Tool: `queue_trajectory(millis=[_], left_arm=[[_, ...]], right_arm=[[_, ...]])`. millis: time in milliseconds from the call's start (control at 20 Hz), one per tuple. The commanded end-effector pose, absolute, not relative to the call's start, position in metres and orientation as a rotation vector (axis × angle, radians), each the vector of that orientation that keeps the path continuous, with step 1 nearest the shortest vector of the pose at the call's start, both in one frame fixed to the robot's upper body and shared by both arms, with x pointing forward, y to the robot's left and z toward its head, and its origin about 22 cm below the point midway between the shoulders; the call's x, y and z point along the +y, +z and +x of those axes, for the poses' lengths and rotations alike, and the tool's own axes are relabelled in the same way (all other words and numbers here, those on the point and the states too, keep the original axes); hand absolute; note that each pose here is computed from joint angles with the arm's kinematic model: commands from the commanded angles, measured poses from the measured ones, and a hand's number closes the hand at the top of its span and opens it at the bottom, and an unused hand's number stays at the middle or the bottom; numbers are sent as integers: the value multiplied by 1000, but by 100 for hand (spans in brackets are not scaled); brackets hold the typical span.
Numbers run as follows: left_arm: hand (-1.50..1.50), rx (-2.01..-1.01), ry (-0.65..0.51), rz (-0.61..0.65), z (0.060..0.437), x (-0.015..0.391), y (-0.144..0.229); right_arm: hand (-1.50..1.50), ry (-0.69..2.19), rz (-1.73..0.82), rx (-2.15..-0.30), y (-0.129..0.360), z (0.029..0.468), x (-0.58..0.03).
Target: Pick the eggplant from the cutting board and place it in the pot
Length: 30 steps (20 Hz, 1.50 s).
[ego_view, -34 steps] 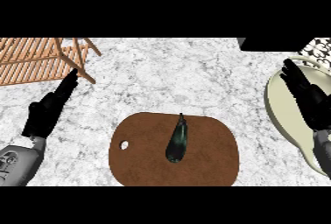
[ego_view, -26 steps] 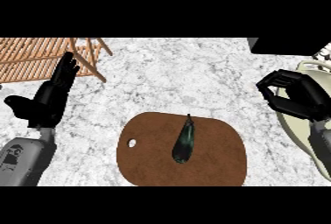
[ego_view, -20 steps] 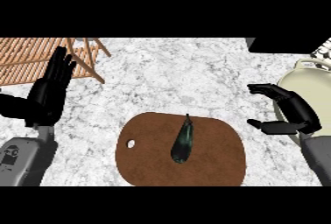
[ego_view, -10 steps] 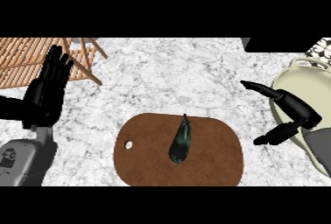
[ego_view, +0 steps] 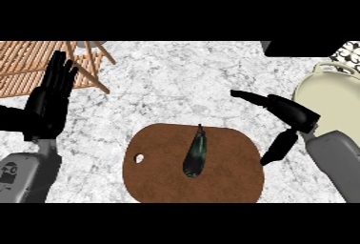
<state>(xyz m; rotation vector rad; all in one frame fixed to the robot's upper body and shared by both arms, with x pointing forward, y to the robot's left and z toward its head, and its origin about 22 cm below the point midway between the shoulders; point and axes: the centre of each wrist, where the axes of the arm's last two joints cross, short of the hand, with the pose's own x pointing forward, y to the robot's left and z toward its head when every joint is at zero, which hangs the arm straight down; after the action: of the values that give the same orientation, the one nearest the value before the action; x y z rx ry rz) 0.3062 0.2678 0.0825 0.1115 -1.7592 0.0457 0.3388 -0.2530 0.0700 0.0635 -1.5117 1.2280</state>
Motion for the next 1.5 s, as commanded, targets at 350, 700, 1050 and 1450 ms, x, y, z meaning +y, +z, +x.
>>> queue_trajectory(millis=[350, 700, 1050, 1450], left_arm=[[0, -1779, 61, 98, 291, 269, 78], [0, -1764, 75, 113, 294, 269, 72], [0, -1752, 41, 108, 300, 267, 83], [0, -1760, 53, 107, 310, 289, 94]], right_arm=[[-150, 1298, 65, -1296, 43, 329, -216], [-150, 1324, 83, -1347, 36, 304, -184], [-150, 1328, 77, -1379, 30, 317, -163], [-150, 1333, -26, -1291, 11, 318, -150]])
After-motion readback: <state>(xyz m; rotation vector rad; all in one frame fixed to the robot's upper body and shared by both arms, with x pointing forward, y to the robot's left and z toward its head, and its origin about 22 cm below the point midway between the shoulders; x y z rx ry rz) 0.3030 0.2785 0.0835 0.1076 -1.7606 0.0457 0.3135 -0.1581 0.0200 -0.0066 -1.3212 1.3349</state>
